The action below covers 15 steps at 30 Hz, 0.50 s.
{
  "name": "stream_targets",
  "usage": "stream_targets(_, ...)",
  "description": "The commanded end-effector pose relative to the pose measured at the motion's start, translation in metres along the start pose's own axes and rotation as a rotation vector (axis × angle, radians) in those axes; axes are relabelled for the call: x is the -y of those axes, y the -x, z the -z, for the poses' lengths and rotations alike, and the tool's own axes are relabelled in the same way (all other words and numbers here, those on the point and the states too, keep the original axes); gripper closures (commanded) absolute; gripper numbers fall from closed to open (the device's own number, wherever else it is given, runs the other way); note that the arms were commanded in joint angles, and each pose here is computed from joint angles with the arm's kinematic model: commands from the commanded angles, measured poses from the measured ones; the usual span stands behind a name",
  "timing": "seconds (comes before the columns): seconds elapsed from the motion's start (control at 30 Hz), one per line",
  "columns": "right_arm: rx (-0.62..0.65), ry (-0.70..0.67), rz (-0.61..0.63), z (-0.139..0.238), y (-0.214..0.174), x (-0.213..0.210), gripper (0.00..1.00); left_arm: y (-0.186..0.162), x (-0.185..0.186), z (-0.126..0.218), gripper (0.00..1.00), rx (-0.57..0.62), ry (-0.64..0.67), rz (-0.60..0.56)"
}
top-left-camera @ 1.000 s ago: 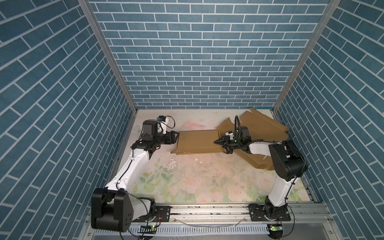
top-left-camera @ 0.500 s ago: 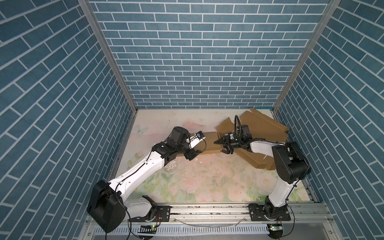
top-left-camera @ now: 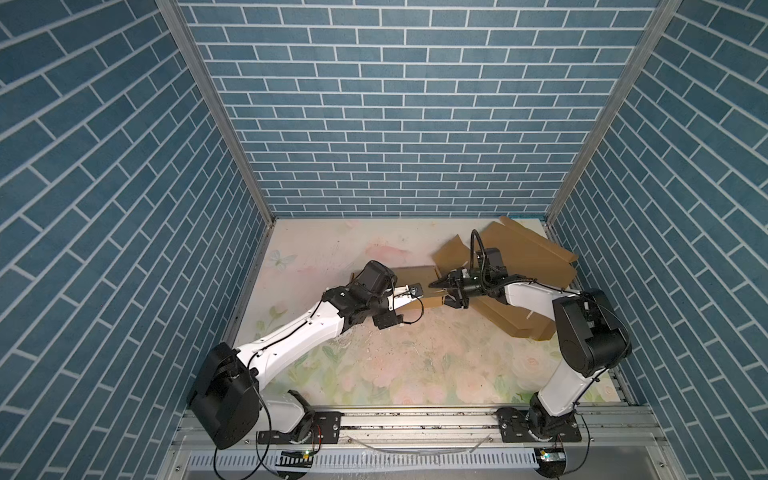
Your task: Fold the paper box
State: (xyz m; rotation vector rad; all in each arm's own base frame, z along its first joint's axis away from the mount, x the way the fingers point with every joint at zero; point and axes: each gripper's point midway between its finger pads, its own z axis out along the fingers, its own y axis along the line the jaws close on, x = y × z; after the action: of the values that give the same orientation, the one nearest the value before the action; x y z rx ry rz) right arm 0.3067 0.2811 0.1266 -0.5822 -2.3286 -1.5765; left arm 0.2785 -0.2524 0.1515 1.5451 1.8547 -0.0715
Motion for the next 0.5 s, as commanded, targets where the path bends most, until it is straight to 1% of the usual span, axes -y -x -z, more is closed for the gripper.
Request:
stream_targets(0.0, -0.067, 0.028, -0.044, 0.007, -0.02, -0.014, 0.52, -0.007, -0.004, 0.0, 0.21, -0.029, 0.096, -0.085)
stream_targets(0.27, -0.096, 0.056, -0.086, 0.009, -0.028, -0.019, 0.55, -0.012, -0.009, 0.005, 0.21, -0.028, 0.227, -0.197)
stream_targets(0.47, -0.117, 0.061, -0.115, 0.01, -0.036, -0.014, 0.58, -0.011, -0.018, 0.005, 0.25, -0.037, 0.324, -0.279)
